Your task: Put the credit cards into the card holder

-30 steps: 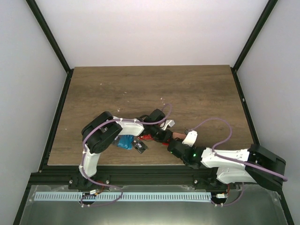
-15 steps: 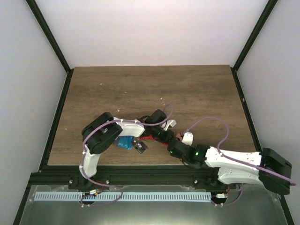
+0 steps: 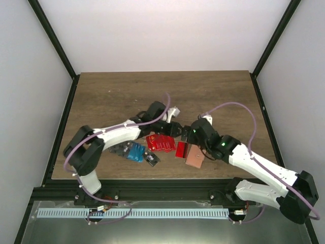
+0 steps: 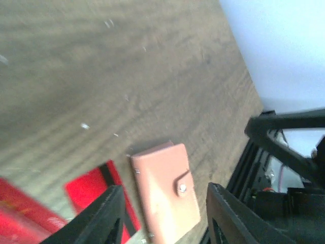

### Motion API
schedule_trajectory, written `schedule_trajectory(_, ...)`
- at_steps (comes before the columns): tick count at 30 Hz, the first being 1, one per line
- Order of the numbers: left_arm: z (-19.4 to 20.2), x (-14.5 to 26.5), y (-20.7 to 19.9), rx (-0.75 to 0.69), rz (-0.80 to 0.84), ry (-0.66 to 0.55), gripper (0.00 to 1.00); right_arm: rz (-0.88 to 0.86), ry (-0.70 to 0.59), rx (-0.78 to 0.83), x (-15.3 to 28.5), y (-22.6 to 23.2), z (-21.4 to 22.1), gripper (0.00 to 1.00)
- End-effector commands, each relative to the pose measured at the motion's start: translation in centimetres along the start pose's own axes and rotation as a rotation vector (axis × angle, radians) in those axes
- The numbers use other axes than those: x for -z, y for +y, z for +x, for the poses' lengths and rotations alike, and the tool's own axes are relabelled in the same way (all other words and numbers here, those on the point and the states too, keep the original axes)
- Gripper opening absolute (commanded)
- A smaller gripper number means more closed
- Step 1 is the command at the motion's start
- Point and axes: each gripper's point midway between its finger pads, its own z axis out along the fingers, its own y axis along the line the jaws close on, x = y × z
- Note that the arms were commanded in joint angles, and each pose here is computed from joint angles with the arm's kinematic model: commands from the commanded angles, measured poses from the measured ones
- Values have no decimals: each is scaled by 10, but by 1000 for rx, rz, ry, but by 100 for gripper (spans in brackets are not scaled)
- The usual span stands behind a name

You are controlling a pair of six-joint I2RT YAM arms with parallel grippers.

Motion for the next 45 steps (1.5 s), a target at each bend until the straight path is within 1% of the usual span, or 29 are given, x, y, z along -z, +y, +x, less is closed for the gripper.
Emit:
schedule_trajectory(1,-21,49,15,-28,-91,-110,50,-72,-89,131,5,23,-52,100)
schedule_trajectory(4,-34,85,30,-24,-151,-189,64,-86,-124,143,3,25,-75,100)
schedule_trajectory(7,-44,119,46,-21,-240,-254,85,-112,-145,142,-1,27,-95,100)
schedule_trajectory(9,-50,142,56,-24,-307,-302,91,-119,-157,143,-3,27,-106,100)
schedule_trajectory(11,-56,165,66,-25,-376,-355,95,-118,-163,144,-7,27,-116,100)
schedule_trajectory(14,-64,201,79,-29,-499,-443,97,-102,-158,140,-16,23,-128,100)
schedule_trajectory(19,-69,258,101,-34,-752,-595,100,-62,-163,86,-28,4,-148,100)
schedule_trajectory(23,-64,290,108,-51,-853,-702,100,-76,-211,52,-24,-5,-158,100)
schedule_trajectory(27,-59,321,110,-52,-946,-833,100,-4,-280,22,-15,-20,-167,100)
schedule_trajectory(29,-56,335,113,-55,-1004,-892,100,-18,-302,60,-13,-18,-168,100)
schedule_trajectory(33,-46,352,125,-76,-1108,-979,100,-14,-355,89,-13,-23,-169,100)
schedule_trajectory(34,-39,354,129,-153,-1130,-1029,100,-60,-433,175,-10,-19,-169,100)
schedule_trajectory(35,-35,354,129,-186,-1139,-1039,99,-69,-460,194,-5,-18,-169,100)
schedule_trajectory(41,-16,356,130,-385,-1200,-1094,98,6,-547,132,8,-38,-174,100)
schedule_trajectory(43,-13,353,137,-410,-1206,-1107,98,31,-559,106,7,-45,-173,100)
schedule_trajectory(45,-12,351,151,-399,-1239,-1081,98,92,-575,32,3,-61,-171,100)
